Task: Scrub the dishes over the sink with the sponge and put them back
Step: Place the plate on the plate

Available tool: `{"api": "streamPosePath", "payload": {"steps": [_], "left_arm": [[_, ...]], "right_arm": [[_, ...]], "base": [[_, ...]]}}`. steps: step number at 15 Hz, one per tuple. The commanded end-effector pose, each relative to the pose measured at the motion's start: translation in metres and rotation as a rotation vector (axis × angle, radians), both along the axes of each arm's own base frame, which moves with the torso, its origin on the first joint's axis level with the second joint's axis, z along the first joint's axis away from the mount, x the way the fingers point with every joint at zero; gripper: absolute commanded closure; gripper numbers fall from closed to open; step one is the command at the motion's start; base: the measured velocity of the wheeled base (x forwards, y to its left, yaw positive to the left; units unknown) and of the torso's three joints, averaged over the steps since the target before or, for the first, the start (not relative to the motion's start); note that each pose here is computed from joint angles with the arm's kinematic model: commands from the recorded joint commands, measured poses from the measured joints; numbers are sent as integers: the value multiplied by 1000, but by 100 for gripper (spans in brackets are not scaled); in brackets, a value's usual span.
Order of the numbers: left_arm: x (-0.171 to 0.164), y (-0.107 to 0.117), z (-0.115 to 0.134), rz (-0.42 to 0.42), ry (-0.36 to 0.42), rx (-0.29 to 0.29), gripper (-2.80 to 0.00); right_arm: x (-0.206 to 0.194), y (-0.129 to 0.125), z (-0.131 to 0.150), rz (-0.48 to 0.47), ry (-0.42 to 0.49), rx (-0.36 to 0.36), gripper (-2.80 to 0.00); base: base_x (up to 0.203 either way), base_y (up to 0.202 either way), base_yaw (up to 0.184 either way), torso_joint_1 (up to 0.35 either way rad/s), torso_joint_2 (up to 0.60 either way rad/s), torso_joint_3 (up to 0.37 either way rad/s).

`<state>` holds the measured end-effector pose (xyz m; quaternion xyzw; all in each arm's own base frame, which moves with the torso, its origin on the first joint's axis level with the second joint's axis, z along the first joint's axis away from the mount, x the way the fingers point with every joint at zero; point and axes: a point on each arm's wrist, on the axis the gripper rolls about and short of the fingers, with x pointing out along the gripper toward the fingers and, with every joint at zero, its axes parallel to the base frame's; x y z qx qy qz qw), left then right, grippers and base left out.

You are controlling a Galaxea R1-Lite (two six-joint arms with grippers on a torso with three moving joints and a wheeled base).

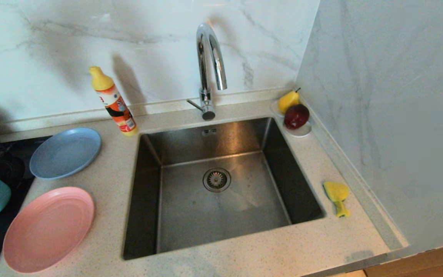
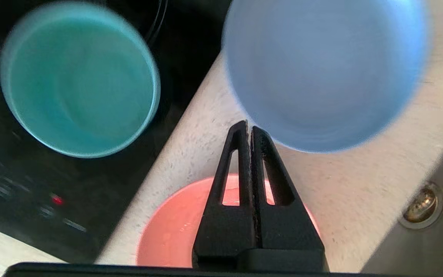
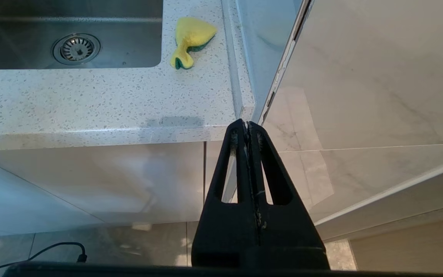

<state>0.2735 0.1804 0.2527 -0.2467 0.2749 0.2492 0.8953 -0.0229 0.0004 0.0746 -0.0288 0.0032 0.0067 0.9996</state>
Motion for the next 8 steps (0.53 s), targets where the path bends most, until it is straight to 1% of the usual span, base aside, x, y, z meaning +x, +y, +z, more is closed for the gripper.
{"api": "streamPosePath", "payload": {"steps": [1, 4, 7, 8], "left_arm": [[15, 11, -30, 23, 65, -78, -280], [21, 15, -44, 52, 86, -133, -280], [28, 19, -59, 98, 101, -201, -280], [30, 19, -61, 104, 103, -214, -280]], "right_arm": [[0, 0, 0, 1, 1, -1, 0], [0, 0, 0, 1, 1, -1, 0], [0, 0, 0, 1, 1, -1, 0], [0, 0, 0, 1, 1, -1, 0]], "base": [[0, 0, 0, 0, 0, 0], [0, 0, 0, 0, 0, 0], [0, 0, 0, 0, 0, 0], [0, 0, 0, 0, 0, 0]]}}
